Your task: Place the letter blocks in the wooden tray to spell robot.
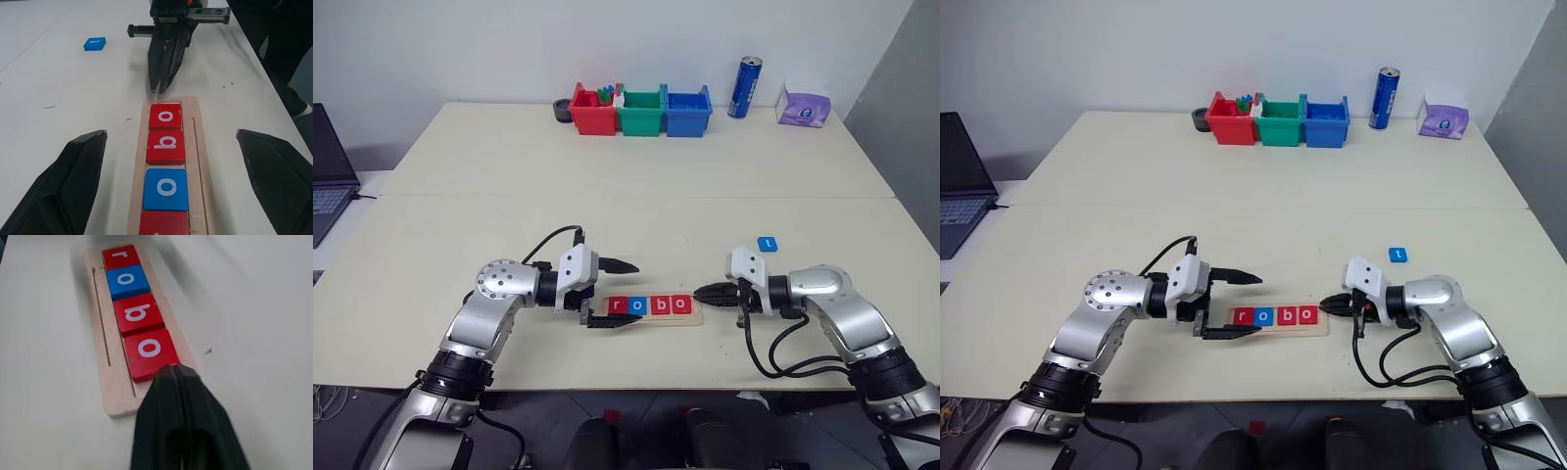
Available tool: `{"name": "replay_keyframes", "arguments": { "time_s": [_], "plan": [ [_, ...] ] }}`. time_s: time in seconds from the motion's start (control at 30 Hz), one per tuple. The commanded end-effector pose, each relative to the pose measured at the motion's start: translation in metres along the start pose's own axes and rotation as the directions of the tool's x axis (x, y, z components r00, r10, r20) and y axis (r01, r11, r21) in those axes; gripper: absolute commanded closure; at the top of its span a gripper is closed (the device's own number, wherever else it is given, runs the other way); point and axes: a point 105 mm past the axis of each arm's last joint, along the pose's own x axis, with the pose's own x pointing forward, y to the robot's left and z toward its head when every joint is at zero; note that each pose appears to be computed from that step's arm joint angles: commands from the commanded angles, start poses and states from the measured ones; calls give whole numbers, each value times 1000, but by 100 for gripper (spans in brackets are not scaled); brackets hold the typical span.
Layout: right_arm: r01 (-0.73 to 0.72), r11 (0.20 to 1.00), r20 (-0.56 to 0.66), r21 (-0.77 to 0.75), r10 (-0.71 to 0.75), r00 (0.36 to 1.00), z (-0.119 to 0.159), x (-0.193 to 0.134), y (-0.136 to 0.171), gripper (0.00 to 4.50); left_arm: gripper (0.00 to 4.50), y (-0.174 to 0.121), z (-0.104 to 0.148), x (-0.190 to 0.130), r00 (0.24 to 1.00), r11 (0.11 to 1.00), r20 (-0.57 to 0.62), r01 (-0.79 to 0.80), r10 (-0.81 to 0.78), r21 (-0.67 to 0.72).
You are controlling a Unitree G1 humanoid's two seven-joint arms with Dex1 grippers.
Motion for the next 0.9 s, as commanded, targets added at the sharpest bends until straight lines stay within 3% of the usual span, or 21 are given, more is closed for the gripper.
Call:
{"name": "replay_keyframes", "arguments": {
  "time_s": [0.03,0.9],
  "plan": [
    [-2,998,4,-63,2,1000,5,-4,3,446,0,3,8,1,1000,999,12,5,-6,41],
    [-34,996,27,-87,37,999,12,22,9,446,0,-3,7,1,1000,999,15,4,-5,33]
  ]
}}
